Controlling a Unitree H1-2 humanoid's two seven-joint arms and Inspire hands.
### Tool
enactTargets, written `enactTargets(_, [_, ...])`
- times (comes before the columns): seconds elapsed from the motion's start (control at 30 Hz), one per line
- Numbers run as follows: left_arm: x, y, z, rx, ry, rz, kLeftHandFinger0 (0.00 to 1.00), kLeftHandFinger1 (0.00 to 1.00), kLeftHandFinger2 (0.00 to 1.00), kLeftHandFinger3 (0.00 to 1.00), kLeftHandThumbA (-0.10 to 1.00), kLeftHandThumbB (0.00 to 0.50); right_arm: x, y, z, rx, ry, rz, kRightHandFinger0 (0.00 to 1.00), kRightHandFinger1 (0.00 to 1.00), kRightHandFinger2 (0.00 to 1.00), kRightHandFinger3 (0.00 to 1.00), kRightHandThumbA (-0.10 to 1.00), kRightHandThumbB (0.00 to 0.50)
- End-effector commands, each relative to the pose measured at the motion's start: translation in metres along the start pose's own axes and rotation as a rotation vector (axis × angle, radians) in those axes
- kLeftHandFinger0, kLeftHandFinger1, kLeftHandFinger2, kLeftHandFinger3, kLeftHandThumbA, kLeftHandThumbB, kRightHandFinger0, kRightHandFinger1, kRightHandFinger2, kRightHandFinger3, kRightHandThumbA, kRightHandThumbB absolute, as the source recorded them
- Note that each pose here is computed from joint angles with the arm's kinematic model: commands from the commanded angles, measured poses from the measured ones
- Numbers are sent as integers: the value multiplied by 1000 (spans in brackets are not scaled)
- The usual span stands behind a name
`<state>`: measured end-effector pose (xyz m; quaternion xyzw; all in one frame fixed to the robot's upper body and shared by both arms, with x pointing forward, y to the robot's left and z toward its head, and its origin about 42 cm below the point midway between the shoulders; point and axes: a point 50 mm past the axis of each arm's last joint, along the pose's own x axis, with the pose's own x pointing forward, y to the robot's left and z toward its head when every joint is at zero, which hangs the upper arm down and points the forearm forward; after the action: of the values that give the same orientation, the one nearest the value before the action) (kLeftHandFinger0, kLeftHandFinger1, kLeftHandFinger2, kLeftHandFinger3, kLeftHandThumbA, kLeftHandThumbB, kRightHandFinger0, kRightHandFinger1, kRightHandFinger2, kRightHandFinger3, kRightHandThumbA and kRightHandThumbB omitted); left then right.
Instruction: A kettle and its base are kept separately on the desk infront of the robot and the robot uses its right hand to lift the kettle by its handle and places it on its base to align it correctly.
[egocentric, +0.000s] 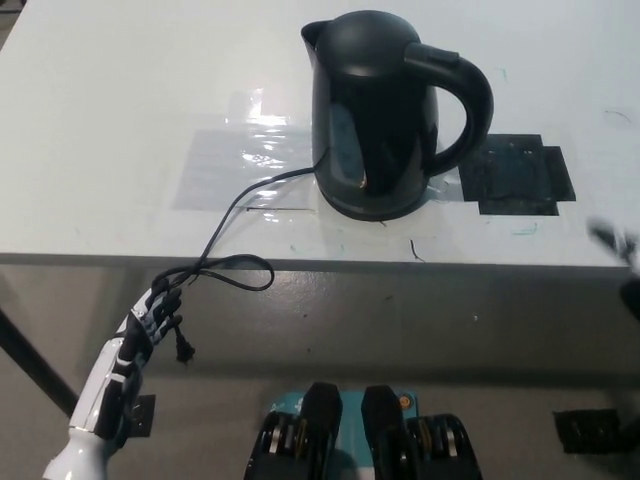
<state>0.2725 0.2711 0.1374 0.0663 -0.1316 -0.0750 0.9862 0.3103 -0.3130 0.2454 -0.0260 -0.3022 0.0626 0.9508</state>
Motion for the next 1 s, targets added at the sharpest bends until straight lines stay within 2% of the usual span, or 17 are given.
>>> enactTargets(0.0, [8,7,11,20,-69,-3,1000,1000,1000,1000,1000,100,-21,-3,11,-106,-64,16,1000,1000,1000,1000,1000,477])
enactTargets(0.17, [9,8,13,17,-68,-2,1000,1000,1000,1000,1000,120,-49,12,-13,-39,27,12,1000,1000,1000,1000,1000,448])
enactTargets(0.2, [9,8,13,15,-67,-1,1000,1000,1000,1000,1000,114,-55,16,-17,-33,37,17,1000,1000,1000,1000,1000,427])
enactTargets(0.27, [9,8,13,15,-69,0,1000,1000,1000,1000,1000,107,-59,18,-21,-30,44,24,1000,1000,1000,1000,1000,419])
enactTargets(0.47, [11,9,13,17,-74,0,1000,1000,1000,1000,1000,118,-84,33,-48,-30,157,19,1000,1000,1000,1000,1000,423])
enactTargets(0.57, [9,9,13,18,-65,-3,1000,1000,1000,1000,1000,118,-91,38,-59,-32,187,24,1000,1000,1000,1000,1000,366])
enactTargets(0.67, [8,11,13,17,-68,1,1000,1000,1000,1000,1000,101,-91,44,-70,-13,200,41,1000,1000,1000,1000,1000,342])
enactTargets(0.77, [8,11,13,17,-65,3,1000,1000,1000,1000,1000,108,-92,46,-76,-5,217,50,1000,1000,1000,1000,1000,356])
enactTargets(0.83, [11,10,13,20,-65,0,1000,1000,1000,1000,1000,112,-94,46,-80,-8,245,51,1000,1000,1000,1000,1000,395])
enactTargets(0.93, [12,10,13,21,-67,-3,1000,1000,1000,1000,1000,114,-101,50,-83,-21,256,59,1000,1000,1000,1000,1000,396])
enactTargets(0.97, [13,10,13,27,-68,-2,1000,1000,1000,1000,1000,108,-108,51,-84,-25,269,63,1000,1000,1000,1000,1000,410])
